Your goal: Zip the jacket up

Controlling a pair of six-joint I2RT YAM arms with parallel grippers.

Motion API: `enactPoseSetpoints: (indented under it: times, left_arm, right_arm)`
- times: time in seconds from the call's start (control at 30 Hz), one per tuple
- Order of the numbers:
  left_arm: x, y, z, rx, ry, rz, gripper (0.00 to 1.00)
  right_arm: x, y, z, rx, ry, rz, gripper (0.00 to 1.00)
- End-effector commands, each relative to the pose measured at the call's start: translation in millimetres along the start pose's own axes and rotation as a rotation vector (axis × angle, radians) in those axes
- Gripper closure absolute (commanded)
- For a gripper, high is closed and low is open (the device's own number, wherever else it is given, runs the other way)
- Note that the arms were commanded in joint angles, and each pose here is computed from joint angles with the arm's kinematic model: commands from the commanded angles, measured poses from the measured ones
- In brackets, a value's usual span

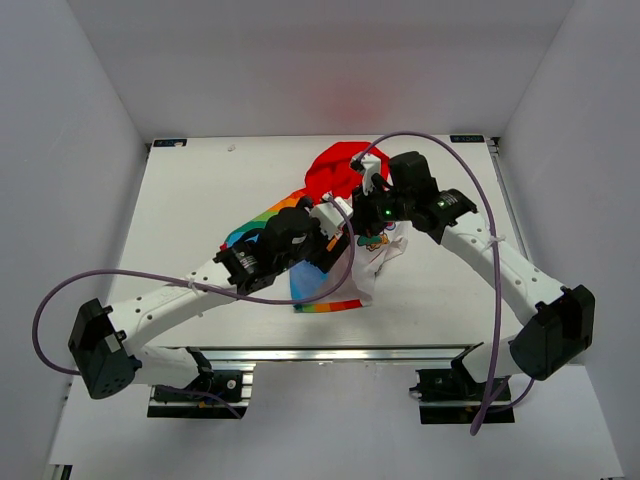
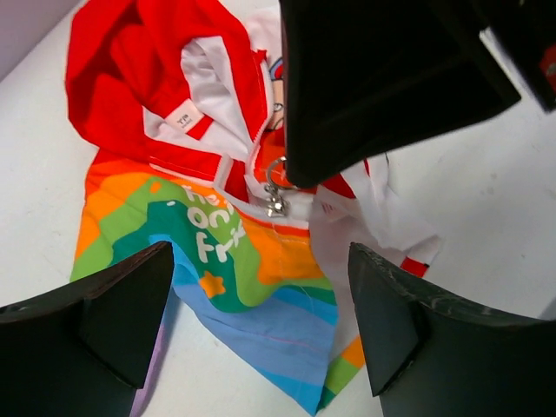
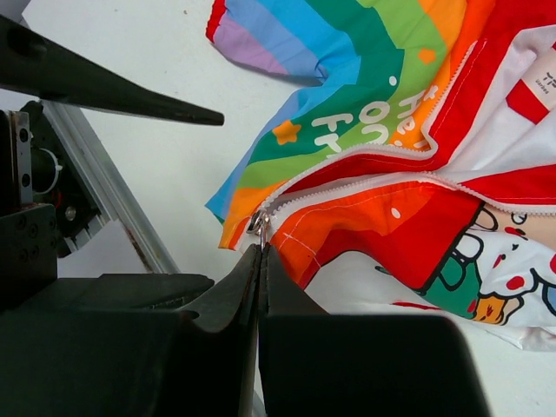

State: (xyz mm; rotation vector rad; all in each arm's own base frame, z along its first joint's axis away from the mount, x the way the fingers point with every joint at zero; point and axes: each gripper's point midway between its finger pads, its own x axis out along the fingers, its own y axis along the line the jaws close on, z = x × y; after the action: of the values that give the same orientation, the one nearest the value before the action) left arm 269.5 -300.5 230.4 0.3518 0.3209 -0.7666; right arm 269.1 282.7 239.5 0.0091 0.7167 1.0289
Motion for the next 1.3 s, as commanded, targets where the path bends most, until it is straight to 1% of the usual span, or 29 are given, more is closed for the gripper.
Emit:
enactPoseSetpoints:
  times: [0.0,0.2,0.3,0.4,0.43,0.47,0.5,0.53,0.57,0.67,0.73,0.77,0.87,0.9,0.93,0.97,1.0,1.17,1.27]
  left_arm:
    - [-2.4,11.7,32.1,0.013,-0.097,0.066,0.10]
    - [9.4,-3.8,23.5,0.057,-0.057,0.008,0.13]
    - [9.7,-2.0,20.3,0.059,-0.048,0.032,0.13]
    - [12.7,-1.1,22.4,0.058,-0.061,0.056,0.17]
    - [13.7,4.2,21.4,0.053,-0.057,0.097,0.22]
    - [16.3,3.1,19.9,0.054,-0.056,0.106,0.26]
    - [18.4,4.4,25.6,0.052,-0.083,0.126,0.28]
    - [19.9,4.7,24.9,0.058,-0.083,0.137,0.33]
    - [20.8,2.4,26.4,0.068,-0.089,0.136,0.44]
    - [26.4,-8.7,29.7,0.102,-0.101,0.091,0.51]
    - [28.4,-14.5,27.3,0.131,-0.089,0.066,0.59]
    - [28.2,-13.7,25.7,0.136,-0.084,0.081,0.66]
    - [28.3,-13.2,24.2,0.135,-0.082,0.090,0.78]
    - [28.5,-12.8,23.3,0.136,-0.078,0.096,0.87]
    - [29.3,-12.2,21.0,0.137,-0.070,0.104,0.92]
    - [29.3,-13.0,19.9,0.142,-0.064,0.103,0.93]
    - [29.4,-10.6,18.7,0.141,-0.060,0.118,1.00]
    - [22.3,-11.5,23.3,0.140,-0.074,0.108,1.00]
    - [11.3,-17.8,29.3,0.137,-0.105,0.064,1.00]
  right_arm:
    - [-10.3,13.1,18.6,-0.011,-0.052,0.040,1.00]
    - [-14.3,12.9,24.3,-0.003,-0.070,0.038,1.00]
    - [-16.7,11.2,26.7,0.006,-0.077,0.041,1.00]
    - [-19.5,15.4,30.1,0.001,-0.090,0.053,1.00]
    - [-20.8,15.1,30.2,0.000,-0.096,0.047,1.00]
    - [-21.4,15.0,30.0,0.000,-0.099,0.044,1.00]
    - [-21.5,14.5,29.2,0.003,-0.098,0.043,1.00]
    - [-22.7,15.6,29.7,-0.001,-0.102,0.046,1.00]
    - [-21.8,15.5,27.9,0.002,-0.096,0.049,1.00]
    - [-22.7,12.9,28.8,0.007,-0.104,0.035,1.00]
    - [-23.9,12.1,31.6,0.009,-0.115,0.030,1.00]
    - [-25.0,12.2,34.2,0.008,-0.124,0.030,1.00]
    - [-28.3,9.5,40.2,0.014,-0.143,0.023,1.00]
    - [-29.8,8.1,42.8,0.013,-0.152,0.023,1.00]
    - [-29.4,7.9,43.4,0.019,-0.151,0.025,1.00]
    - [-30.3,7.4,44.1,0.020,-0.152,0.024,1.00]
    - [-31.1,7.9,45.1,0.017,-0.152,0.028,1.00]
    - [-30.7,-1.1,45.3,0.019,-0.157,-0.016,1.00]
    - [-27.6,-20.7,50.4,0.012,-0.181,-0.110,1.00]
